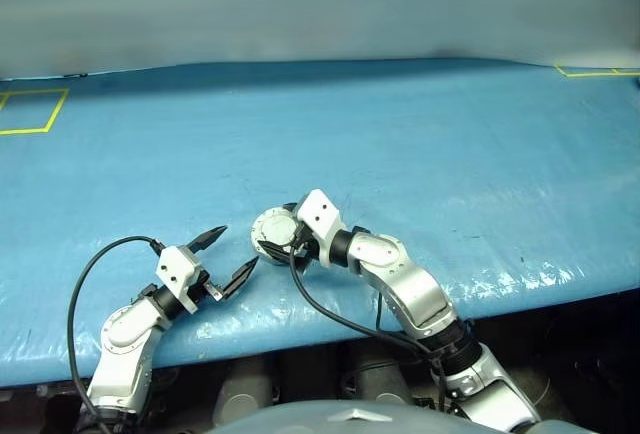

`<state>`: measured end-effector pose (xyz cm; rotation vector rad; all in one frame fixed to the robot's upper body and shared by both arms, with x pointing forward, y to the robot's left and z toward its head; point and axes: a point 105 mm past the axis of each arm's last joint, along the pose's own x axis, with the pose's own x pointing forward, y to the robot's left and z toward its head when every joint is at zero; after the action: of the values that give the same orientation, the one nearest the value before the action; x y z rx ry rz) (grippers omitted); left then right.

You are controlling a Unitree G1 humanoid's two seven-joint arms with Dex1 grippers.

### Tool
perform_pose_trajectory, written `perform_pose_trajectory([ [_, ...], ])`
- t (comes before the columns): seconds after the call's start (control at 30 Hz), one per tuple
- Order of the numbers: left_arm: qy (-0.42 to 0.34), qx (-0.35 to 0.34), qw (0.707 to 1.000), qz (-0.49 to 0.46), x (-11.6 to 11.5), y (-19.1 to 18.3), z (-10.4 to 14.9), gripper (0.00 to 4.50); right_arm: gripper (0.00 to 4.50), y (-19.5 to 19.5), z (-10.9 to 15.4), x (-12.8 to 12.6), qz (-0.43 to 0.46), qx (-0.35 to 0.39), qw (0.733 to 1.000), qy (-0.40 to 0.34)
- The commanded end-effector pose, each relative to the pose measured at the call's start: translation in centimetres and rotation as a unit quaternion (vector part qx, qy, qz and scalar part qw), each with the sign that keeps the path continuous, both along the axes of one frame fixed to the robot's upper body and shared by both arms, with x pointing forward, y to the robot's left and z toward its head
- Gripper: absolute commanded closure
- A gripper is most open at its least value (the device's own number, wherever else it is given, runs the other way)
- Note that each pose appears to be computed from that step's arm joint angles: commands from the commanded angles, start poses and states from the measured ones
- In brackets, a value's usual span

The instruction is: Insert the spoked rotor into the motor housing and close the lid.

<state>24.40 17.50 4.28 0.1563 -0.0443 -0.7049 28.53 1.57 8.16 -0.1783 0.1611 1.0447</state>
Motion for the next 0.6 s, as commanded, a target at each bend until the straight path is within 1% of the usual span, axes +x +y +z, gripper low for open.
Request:
perform_pose_trajectory([
  [0.03, -0.018, 0.002, 1.000, 0.008, 0.11, 0.49, 0.68, 0.00, 0.03, 0.03, 0.70, 0.32, 0.000, 0.009, 1.000, -0.015],
  [0.3, -0.018, 0.002, 1.000, 0.009, 0.10, 0.49, 0.68, 0.00, 0.03, -0.14, -0.05, 0.46, 0.000, -0.009, 1.000, -0.019],
  [0.4, -0.019, 0.002, 1.000, 0.011, 0.09, 0.53, 0.68, 0.00, 0.61, -0.15, -0.10, 0.53, -0.002, -0.007, 1.000, -0.017],
  [0.5, -0.019, 0.003, 1.000, 0.011, 0.07, 0.56, 0.69, 0.00, 1.46, -0.14, -0.01, 0.58, -0.002, -0.008, 1.000, -0.019],
  [0.6, -0.019, 0.003, 1.000, 0.012, 0.02, 0.58, 0.69, 0.00, 1.47, -0.16, 0.27, 0.62, -0.001, -0.009, 1.000, -0.026],
])
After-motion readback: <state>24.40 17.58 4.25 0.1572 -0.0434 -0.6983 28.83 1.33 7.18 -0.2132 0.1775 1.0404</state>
